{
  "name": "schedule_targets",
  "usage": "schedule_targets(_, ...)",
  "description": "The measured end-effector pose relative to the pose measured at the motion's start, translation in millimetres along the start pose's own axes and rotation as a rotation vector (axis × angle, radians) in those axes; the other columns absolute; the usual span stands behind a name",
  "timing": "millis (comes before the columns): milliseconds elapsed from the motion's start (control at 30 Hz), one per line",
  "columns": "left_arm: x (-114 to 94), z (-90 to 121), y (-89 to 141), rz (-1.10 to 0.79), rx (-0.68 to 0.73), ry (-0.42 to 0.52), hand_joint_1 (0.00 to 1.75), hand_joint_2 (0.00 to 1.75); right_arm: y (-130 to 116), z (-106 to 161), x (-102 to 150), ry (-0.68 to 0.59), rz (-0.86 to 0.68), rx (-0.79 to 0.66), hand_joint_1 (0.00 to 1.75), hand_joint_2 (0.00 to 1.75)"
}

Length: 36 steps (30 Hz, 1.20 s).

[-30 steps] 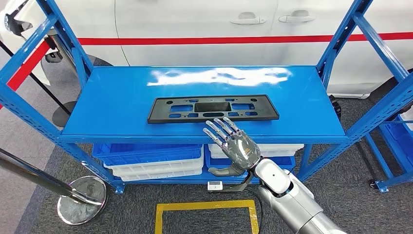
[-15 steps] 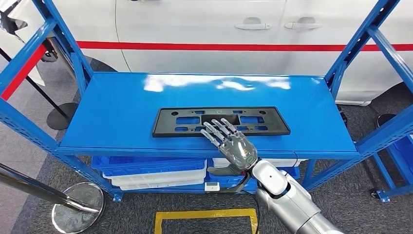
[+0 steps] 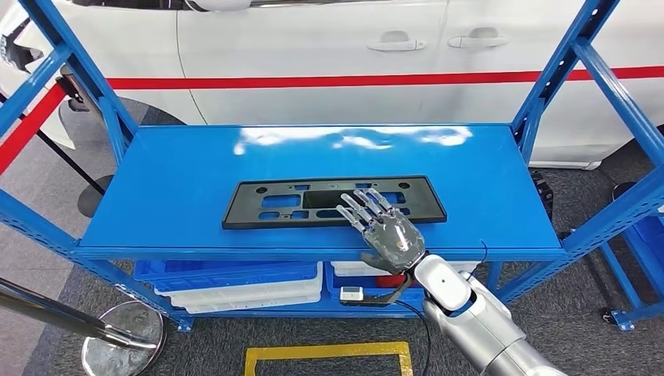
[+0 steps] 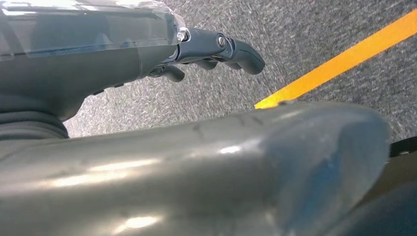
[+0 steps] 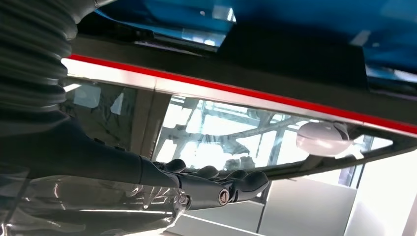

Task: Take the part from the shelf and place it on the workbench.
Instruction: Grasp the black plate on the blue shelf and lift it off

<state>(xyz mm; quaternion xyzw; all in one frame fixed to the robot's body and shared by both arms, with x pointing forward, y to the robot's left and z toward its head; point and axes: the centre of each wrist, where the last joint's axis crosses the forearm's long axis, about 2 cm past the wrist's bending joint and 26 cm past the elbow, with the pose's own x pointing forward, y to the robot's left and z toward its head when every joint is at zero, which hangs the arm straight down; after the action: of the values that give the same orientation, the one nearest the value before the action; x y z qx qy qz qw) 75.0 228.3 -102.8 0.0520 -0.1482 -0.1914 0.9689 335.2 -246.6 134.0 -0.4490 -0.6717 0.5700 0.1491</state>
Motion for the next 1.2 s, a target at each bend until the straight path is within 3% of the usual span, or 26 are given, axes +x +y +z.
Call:
schedule_targets(333, 4, 0, 1, -0.004, -0.003, -0.009, 0.00, 0.00, 2, -9, -21, 0.073, 0.130, 0.067, 0.00, 1.75)
schedule_targets(833, 6, 0, 0, -0.004, -0.012, -0.013, 0.00, 0.00, 14, -19, -22, 0.165, 0.160, 0.178, 0.02, 1.75)
schedule_targets(933, 6, 0, 0, -0.005, -0.016, -0.013, 0.00, 0.00, 14, -21, -22, 0.137, 0.161, 0.213, 0.32, 1.75)
schedule_targets(1067, 4, 0, -1, -0.005, -0.020, -0.007, 0.00, 0.00, 16, -20, -22, 0.119, 0.159, 0.241, 1.51, 1.75)
schedule_targets(1100, 5, 0, -1, -0.005, -0.020, -0.008, 0.00, 0.00, 17, -19, -22, 0.115, 0.158, 0.246, 1.64, 1.75)
schedule_targets(1200, 6, 0, 0, -0.004, -0.019, -0.010, 0.00, 0.00, 18, -18, -23, 0.095, 0.155, 0.269, 1.70, 1.75)
